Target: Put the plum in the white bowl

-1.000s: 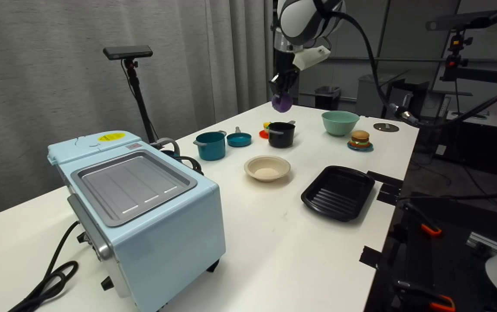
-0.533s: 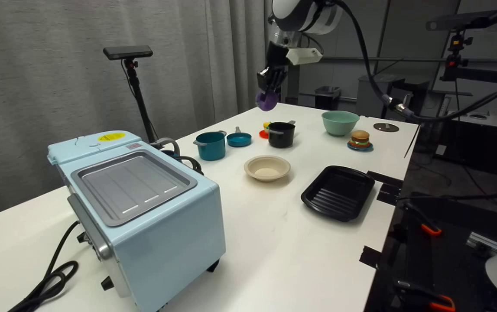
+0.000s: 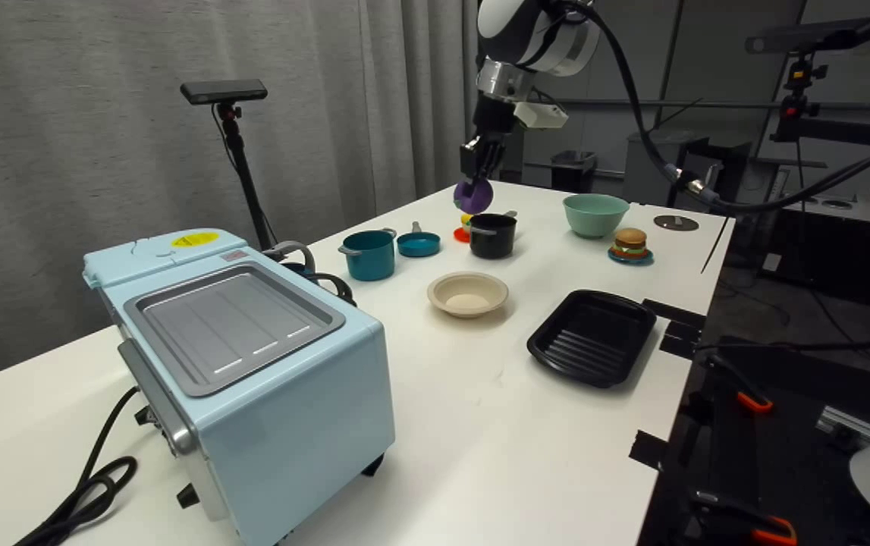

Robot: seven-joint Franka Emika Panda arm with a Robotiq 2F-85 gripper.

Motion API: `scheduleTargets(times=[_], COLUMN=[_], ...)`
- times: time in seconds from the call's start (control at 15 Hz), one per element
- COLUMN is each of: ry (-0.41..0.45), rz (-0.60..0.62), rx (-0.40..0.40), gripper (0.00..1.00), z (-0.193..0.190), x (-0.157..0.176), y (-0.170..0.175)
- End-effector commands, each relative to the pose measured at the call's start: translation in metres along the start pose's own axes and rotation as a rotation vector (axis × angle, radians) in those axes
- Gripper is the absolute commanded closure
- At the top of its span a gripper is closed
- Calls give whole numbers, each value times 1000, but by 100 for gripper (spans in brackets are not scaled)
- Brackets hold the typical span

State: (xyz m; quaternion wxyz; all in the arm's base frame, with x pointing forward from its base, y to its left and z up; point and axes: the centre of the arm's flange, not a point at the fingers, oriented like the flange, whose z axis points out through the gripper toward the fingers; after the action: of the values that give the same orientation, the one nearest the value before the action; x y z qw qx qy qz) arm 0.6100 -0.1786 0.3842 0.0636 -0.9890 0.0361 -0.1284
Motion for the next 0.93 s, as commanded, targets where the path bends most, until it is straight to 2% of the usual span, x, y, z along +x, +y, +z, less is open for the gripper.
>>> scheduleTargets(times=[0.0,0.4,0.47,0.73,0.87], ry=[-68,-138,-127,-153,-161], rz=[-19,-38,-29,-65,-67], rx=[50,94,101,130,128], gripper=[94,94,94,94,94], z=[7,21,66,106,121], x=[-1,-10,-1,8,9], y=[13,0,-58,-117,-133])
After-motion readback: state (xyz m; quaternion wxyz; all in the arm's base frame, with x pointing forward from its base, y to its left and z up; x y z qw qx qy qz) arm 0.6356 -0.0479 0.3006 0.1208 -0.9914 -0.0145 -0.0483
